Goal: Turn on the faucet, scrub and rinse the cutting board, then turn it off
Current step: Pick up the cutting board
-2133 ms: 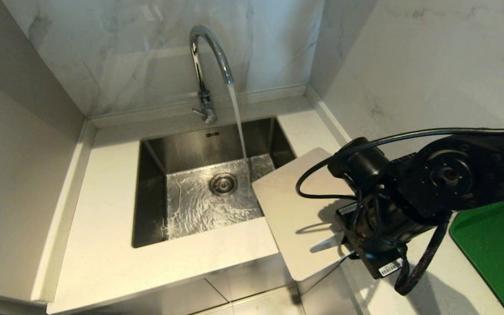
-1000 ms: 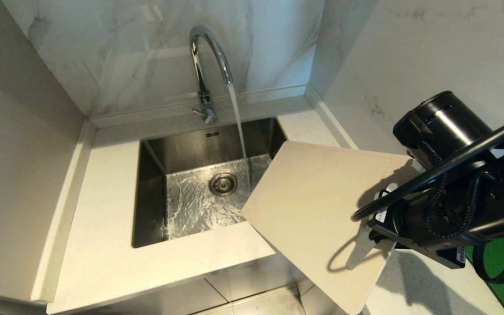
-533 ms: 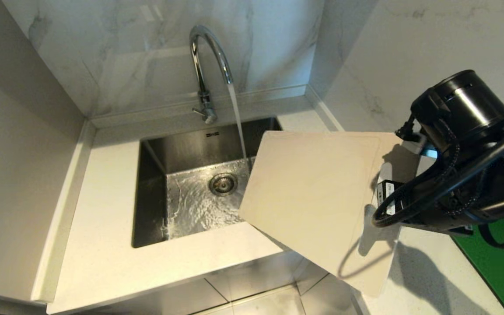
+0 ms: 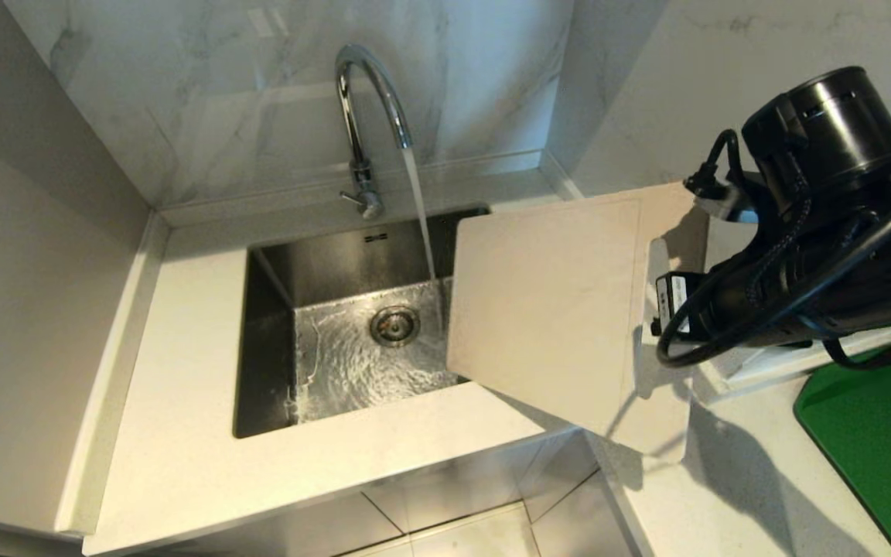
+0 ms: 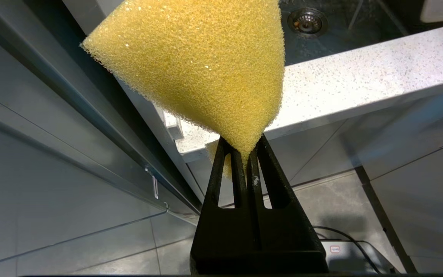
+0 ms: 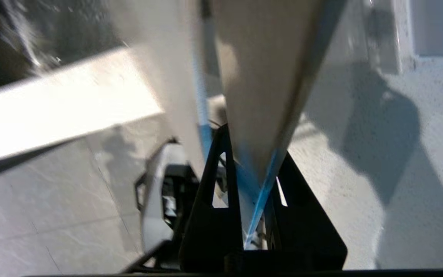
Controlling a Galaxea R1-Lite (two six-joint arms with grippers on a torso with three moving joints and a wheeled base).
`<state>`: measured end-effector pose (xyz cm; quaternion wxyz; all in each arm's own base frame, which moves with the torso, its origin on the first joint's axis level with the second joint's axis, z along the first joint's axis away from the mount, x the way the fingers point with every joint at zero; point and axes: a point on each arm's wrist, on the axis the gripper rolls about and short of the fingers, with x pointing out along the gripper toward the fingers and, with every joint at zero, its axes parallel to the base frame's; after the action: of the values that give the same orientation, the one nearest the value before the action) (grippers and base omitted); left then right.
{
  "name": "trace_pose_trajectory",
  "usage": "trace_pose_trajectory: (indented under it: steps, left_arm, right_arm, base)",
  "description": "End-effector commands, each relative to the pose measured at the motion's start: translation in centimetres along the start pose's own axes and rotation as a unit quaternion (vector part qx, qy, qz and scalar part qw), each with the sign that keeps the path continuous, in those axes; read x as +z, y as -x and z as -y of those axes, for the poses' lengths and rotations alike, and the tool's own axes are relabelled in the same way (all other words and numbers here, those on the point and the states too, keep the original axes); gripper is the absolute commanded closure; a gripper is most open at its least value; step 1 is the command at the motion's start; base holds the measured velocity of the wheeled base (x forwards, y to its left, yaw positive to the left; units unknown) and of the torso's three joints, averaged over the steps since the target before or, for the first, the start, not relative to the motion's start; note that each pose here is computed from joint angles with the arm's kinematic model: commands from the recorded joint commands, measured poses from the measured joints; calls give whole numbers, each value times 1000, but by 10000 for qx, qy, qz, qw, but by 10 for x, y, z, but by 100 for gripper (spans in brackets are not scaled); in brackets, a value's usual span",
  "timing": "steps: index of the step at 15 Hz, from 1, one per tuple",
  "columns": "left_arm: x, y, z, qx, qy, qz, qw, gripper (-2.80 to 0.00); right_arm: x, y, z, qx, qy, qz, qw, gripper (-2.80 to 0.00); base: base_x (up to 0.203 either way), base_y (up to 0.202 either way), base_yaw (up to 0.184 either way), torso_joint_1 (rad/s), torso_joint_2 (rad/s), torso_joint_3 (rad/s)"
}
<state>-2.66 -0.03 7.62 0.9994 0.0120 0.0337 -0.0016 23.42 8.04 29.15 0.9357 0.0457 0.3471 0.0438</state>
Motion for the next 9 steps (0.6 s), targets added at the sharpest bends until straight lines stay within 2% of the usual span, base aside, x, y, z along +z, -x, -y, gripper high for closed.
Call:
trace_pose_trajectory:
  steps: [1,5,9]
  left_arm:
    - [0,0,0,2,0,-9,10000,0]
    - [0,0,0,-3,0,-8,10000,0]
    - [0,0,0,3,0,-8,10000,0]
  right_arm:
    - [15,5,-3,247,-266,212,9991,0]
    - [45,18,-9,725,-648,702,9928,0]
    - [59,22,-12,964,-691,908,9888,0]
  base:
    - [0,0,0,0,0,0]
    - [0,0,0,0,0,0]
    - [0,0,0,0,0,0]
